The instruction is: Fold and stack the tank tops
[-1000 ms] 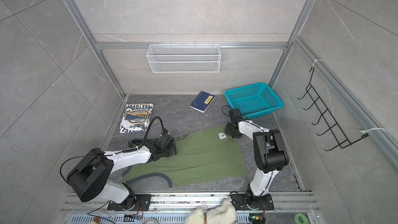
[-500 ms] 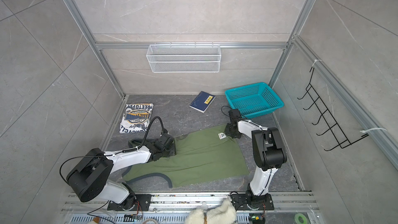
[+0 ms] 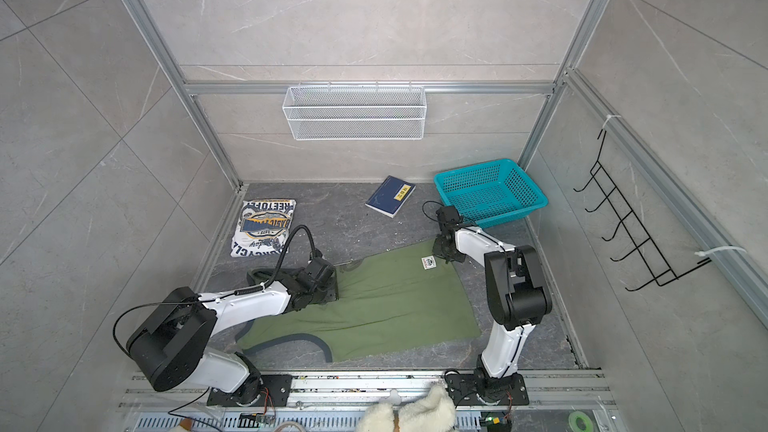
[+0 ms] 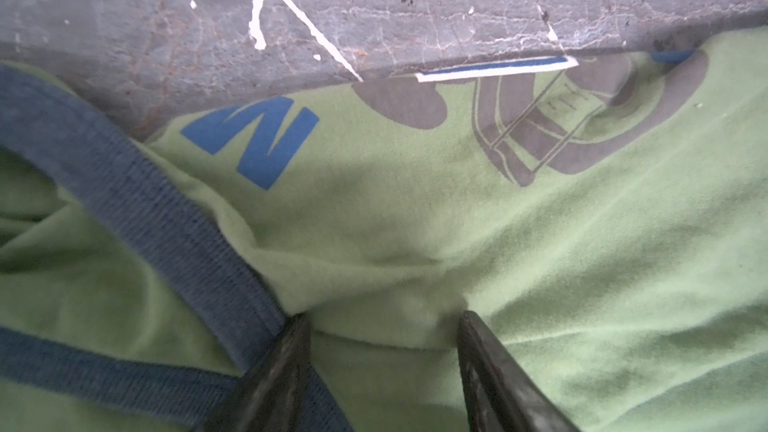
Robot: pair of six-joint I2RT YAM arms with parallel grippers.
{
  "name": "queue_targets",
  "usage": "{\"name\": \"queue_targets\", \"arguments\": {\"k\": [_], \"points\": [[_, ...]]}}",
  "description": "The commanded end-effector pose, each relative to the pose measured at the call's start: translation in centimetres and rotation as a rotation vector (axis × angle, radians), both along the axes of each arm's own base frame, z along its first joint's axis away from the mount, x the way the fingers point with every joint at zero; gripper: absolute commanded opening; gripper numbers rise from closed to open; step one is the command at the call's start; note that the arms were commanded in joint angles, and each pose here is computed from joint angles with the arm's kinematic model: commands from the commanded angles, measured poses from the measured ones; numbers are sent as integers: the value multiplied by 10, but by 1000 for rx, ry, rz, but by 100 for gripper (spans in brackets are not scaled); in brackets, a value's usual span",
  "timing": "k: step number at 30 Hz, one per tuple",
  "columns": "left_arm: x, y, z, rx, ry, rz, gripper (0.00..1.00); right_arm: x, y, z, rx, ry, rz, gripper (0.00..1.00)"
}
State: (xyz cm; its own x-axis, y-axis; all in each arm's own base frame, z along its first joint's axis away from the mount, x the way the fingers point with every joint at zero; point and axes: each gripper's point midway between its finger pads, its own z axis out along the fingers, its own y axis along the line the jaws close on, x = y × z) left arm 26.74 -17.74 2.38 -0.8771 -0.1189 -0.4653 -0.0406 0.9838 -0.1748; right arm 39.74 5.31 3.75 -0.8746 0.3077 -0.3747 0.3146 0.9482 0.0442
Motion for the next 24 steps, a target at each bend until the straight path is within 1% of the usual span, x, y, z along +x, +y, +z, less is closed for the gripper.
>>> {"name": "queue_targets", "arguments": {"k": [1,4,10,11,12,14,15,16,18,19,22,24], "points": [[-20,21,-17,70,83,17,61,3,-13,16,-90,-12,-7,0],[-19,16,-15,45,83,9,62,4,-19,16,-131,3,-20,0],[-16,2,-4,-5,71,-23,66,2,-14,-1,-113,44,-13,0],[-15,0,0,-12,66,-27,67,2,-13,-1,-111,44,-10,3],[-14,-1,4,-19,62,-29,69,3,-14,0,-116,46,-10,13],[-13,-2,18,-28,49,-32,72,2,-18,9,-141,37,-16,28],[-12,-3,28,-35,37,-33,74,2,-19,17,-151,18,-17,34],[-11,-1,38,-35,20,-32,75,1,-19,25,-153,-3,-13,39],[-8,13,62,-5,-22,4,81,-3,-9,44,-142,-47,18,47],[-9,22,71,9,-29,25,81,-6,-2,51,-135,-64,39,48],[-4,67,89,12,-25,174,82,-17,31,62,-91,-94,124,49],[-4,103,97,28,-28,298,82,-23,50,58,-40,-92,166,49]]}}
